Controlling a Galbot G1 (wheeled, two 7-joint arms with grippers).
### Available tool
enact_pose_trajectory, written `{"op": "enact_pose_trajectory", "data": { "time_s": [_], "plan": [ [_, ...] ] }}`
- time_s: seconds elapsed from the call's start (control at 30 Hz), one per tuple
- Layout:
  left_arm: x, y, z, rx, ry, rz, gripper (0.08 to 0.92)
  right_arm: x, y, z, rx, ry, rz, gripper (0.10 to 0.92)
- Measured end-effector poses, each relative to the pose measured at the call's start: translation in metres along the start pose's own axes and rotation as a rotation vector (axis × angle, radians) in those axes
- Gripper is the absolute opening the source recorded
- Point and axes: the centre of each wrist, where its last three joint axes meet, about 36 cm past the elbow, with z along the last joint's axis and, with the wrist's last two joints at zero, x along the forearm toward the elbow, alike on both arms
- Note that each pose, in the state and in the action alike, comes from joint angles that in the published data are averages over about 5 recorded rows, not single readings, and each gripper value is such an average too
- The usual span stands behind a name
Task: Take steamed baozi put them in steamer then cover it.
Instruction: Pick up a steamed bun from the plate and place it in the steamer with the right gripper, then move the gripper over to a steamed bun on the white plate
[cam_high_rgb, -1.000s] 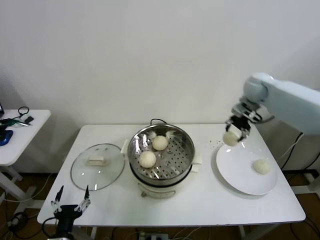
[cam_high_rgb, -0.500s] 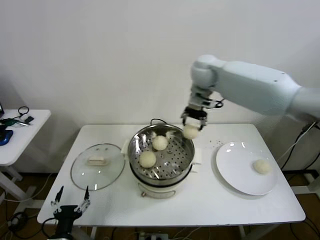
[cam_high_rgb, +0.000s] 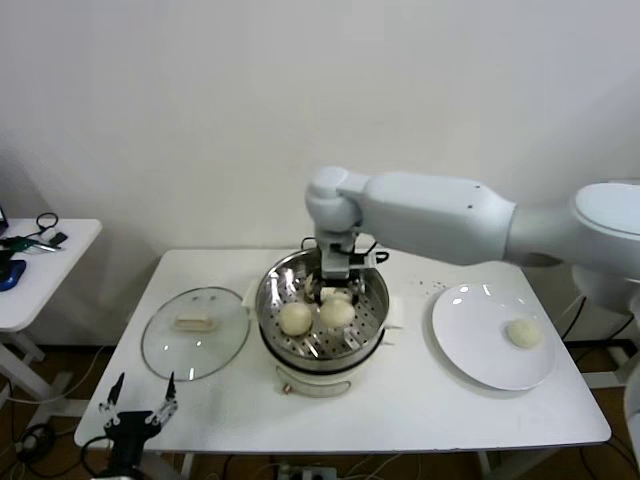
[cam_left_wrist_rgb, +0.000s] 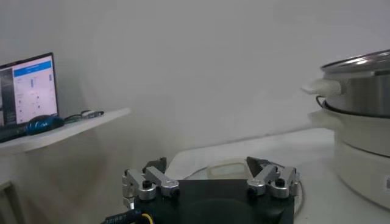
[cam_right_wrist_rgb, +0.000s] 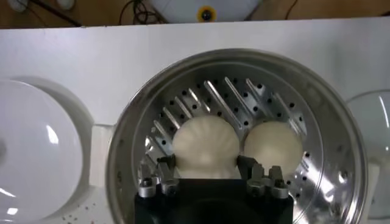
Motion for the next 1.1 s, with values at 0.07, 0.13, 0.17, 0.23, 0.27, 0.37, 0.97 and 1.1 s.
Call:
{"op": "enact_pose_trajectory", "data": {
  "time_s": [0.07, 0.13, 0.17, 0.23, 0.27, 0.37, 0.97, 1.1],
  "plan": [
    [0.0, 0.001, 0.001, 0.002, 0.003, -0.003, 0.823, -0.006, -0.004, -0.005, 0.017, -0.009, -0.002, 0.67],
    [0.001, 0.001, 0.002, 0.004, 0.005, -0.005, 0.823, -0.01, -0.008, -0.01, 0.032, -0.018, -0.003, 0.67],
    [0.001, 0.002, 0.003, 0.006, 0.007, -0.006, 0.823, -0.012, -0.01, -0.011, 0.039, -0.021, -0.004, 0.67],
    [0.001, 0.002, 0.004, 0.009, 0.01, -0.007, 0.823, -0.015, -0.011, -0.014, 0.049, -0.026, -0.007, 0.67],
    [0.002, 0.002, 0.004, 0.011, 0.012, -0.007, 0.823, -0.017, -0.012, -0.015, 0.054, -0.028, -0.009, 0.67],
    [0.002, 0.001, 0.005, 0.013, 0.015, -0.005, 0.823, -0.022, -0.013, -0.018, 0.067, -0.034, -0.015, 0.674],
    [0.003, 0.0, 0.006, 0.02, 0.019, -0.009, 0.823, -0.023, -0.01, -0.019, 0.09, -0.021, -0.02, 0.822],
    [0.002, 0.001, 0.005, 0.02, 0.014, -0.01, 0.823, -0.01, -0.004, -0.012, 0.071, 0.0, -0.005, 0.823]
  ]
}}
